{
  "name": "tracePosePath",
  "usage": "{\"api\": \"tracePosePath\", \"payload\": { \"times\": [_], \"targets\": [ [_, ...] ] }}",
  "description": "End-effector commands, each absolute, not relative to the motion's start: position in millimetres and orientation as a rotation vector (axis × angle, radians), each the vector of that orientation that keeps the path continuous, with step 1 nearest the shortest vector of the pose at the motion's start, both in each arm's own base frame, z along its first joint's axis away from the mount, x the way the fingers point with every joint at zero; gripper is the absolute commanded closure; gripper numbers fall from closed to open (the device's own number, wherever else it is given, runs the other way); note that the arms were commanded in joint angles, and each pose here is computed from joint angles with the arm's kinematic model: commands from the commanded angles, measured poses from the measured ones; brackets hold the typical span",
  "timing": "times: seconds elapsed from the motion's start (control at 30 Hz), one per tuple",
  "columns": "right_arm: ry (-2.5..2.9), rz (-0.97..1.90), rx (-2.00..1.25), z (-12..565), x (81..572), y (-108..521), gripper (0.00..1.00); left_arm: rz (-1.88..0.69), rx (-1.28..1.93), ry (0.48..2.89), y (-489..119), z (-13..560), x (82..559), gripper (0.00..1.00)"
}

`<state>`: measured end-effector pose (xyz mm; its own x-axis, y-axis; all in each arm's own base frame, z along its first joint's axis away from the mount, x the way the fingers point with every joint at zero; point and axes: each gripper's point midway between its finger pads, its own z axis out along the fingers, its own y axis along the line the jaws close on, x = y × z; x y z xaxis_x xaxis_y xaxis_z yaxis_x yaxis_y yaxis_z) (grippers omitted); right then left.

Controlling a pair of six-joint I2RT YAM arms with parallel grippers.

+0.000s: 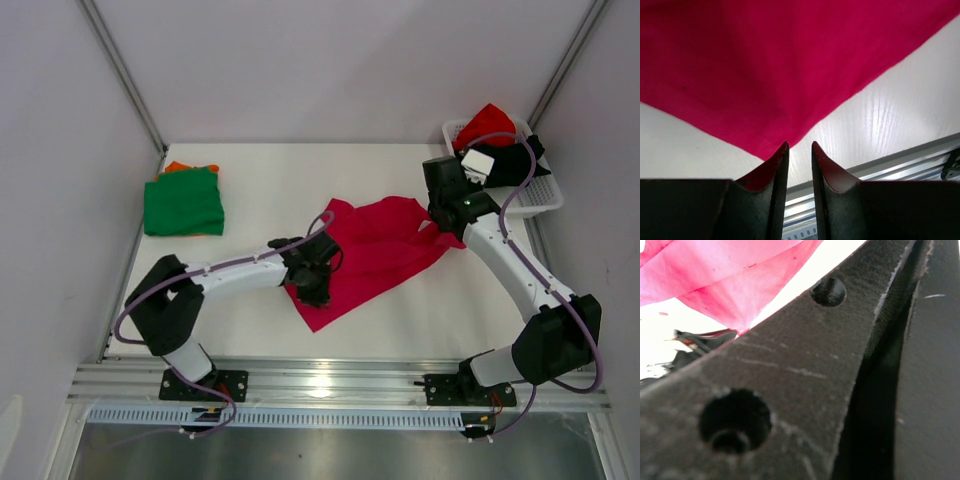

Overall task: Fold and stack the t-shirts
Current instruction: Flatten out the tshirt

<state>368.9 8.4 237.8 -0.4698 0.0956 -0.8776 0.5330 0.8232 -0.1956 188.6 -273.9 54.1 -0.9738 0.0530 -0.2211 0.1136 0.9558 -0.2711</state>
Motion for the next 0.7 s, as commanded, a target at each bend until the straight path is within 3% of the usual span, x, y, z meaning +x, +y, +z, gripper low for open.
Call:
{"api": "tracePosePath", "payload": {
  "times": [0.0,0.43,0.67],
  "targets": [
    [2.030,-0.552,0.474,231,366,11,1.00,-0.521,0.181,2.951,-303,48,164,0.72],
    [2.046,-0.572,0.461,223,360,9,1.00,-0.468,0.218,3.005,-310,35,149,0.72],
    [2.043,-0.562,0.462,224,362,10,1.00,-0.385,0.235,2.909,-303,57,168,0.73]
  ]
}}
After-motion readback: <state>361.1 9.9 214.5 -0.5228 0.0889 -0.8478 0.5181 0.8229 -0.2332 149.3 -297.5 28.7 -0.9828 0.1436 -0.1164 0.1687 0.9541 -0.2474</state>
